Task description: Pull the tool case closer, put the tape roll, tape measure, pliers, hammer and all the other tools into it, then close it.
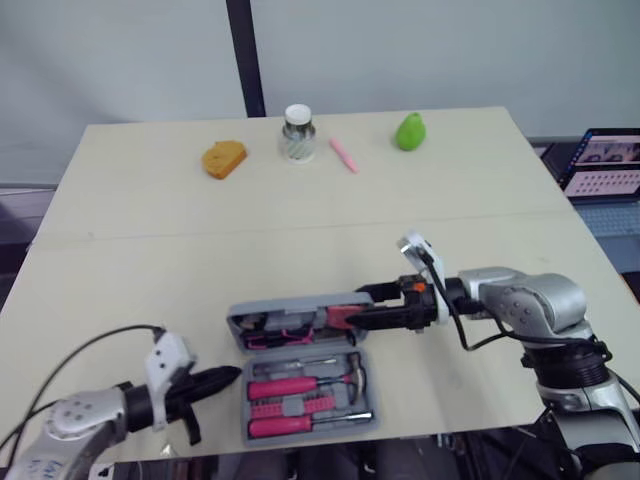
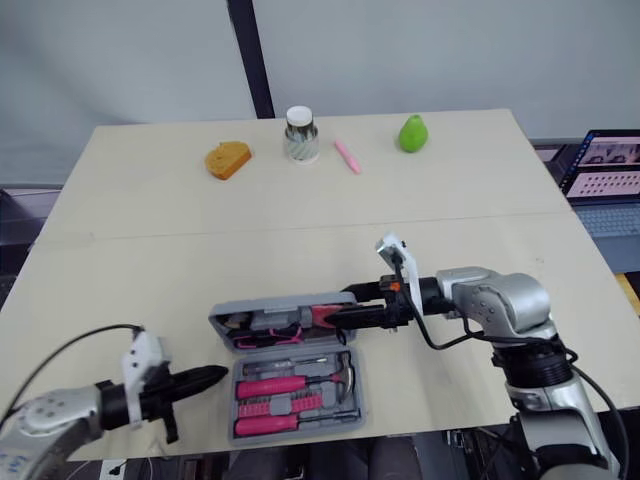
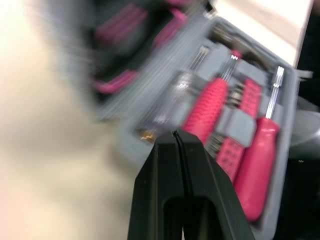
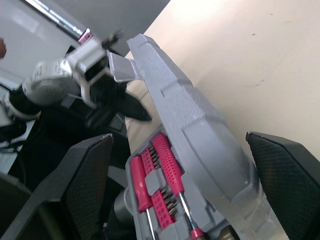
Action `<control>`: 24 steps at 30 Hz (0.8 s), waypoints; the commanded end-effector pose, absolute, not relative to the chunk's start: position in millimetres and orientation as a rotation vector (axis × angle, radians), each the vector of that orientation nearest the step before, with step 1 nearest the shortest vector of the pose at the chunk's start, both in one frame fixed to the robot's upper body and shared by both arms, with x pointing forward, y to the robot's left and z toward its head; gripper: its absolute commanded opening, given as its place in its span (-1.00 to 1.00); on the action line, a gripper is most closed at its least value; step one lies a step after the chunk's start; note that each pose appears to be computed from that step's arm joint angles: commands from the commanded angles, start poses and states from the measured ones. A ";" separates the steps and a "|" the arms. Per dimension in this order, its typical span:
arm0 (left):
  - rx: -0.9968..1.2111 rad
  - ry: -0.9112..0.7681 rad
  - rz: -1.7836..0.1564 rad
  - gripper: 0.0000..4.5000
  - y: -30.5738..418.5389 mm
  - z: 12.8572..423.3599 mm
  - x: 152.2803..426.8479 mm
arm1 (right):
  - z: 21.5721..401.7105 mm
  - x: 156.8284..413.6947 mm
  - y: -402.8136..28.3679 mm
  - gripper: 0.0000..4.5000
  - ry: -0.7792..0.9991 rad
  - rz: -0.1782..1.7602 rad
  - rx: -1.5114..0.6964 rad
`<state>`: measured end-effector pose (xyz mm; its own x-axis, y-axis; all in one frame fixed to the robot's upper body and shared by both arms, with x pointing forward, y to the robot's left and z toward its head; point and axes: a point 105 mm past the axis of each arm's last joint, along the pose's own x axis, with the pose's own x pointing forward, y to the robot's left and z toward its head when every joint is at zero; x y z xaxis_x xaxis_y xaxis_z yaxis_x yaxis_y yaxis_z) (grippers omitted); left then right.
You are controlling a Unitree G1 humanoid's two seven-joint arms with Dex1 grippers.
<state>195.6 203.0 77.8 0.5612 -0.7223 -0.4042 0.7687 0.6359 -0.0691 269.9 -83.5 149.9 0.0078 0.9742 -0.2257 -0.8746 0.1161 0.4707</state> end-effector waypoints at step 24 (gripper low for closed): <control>0.194 0.325 -0.676 -1.00 259.2 115.8 217.4 | 133.1 256.5 -150.8 1.00 0.511 1.255 0.088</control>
<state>214.7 238.6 109.6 0.6588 -0.6549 -0.3702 0.7103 0.7036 0.0193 244.5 -126.9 131.0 0.0961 0.9528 -0.2879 -0.8826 0.2153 0.4180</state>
